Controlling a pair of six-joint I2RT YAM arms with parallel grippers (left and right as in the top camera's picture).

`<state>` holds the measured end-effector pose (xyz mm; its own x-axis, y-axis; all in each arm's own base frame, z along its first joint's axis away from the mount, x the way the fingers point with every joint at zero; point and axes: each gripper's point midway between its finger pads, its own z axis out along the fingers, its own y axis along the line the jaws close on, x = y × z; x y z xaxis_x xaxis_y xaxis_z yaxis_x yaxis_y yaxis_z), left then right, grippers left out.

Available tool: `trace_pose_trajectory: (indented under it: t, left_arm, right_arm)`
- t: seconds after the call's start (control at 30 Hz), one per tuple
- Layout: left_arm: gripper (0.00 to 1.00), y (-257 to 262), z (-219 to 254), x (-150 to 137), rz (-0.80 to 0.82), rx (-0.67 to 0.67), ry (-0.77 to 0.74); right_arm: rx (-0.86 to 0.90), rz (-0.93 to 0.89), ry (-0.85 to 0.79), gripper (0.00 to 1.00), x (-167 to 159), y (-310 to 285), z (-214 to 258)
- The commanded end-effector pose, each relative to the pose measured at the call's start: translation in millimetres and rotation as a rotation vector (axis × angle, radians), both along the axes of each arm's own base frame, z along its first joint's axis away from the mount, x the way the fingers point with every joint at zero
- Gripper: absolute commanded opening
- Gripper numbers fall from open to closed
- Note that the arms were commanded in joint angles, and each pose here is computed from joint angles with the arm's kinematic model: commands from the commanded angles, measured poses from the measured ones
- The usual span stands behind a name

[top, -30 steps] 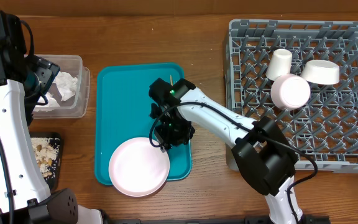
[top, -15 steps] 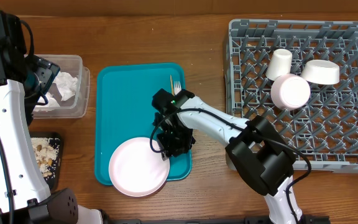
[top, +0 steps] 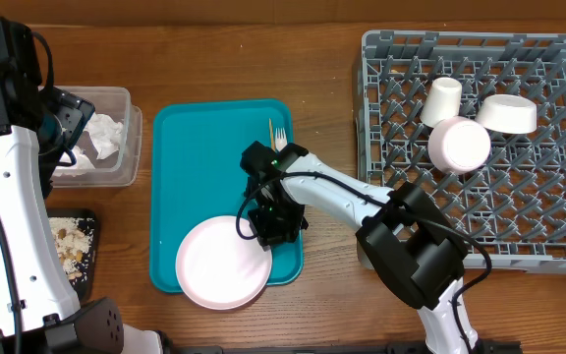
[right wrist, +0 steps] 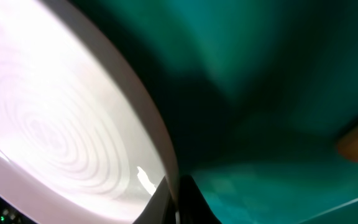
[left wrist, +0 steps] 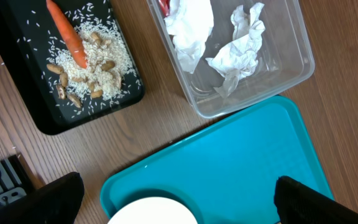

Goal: Sort waste into correct bins and load items into the dishwasher
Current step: 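Grasp the edge of the pink plate with the right gripper, then lift the pink plate and carry it to the dish rack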

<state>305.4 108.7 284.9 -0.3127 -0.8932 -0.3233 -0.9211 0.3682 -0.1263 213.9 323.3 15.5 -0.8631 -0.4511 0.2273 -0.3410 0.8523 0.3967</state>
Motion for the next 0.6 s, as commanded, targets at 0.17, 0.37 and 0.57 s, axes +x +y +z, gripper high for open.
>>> trace_pose_trajectory:
  t: [0.17,0.37,0.57]
  left_arm:
    - [1.00,2,0,1,0.024,-0.001,-0.007]
    - [1.00,2,0,1,0.024,-0.001,-0.007]
    - [1.00,2,0,1,0.024,-0.001,-0.007]
  right_arm:
    - [0.037,-0.081,-0.035,0.04,43,-3,33]
    - [0.086,-0.143,-0.108,0.04,92,-28,88]
    - [-0.033,-0.307,-0.339,0.04,150,-119,166]
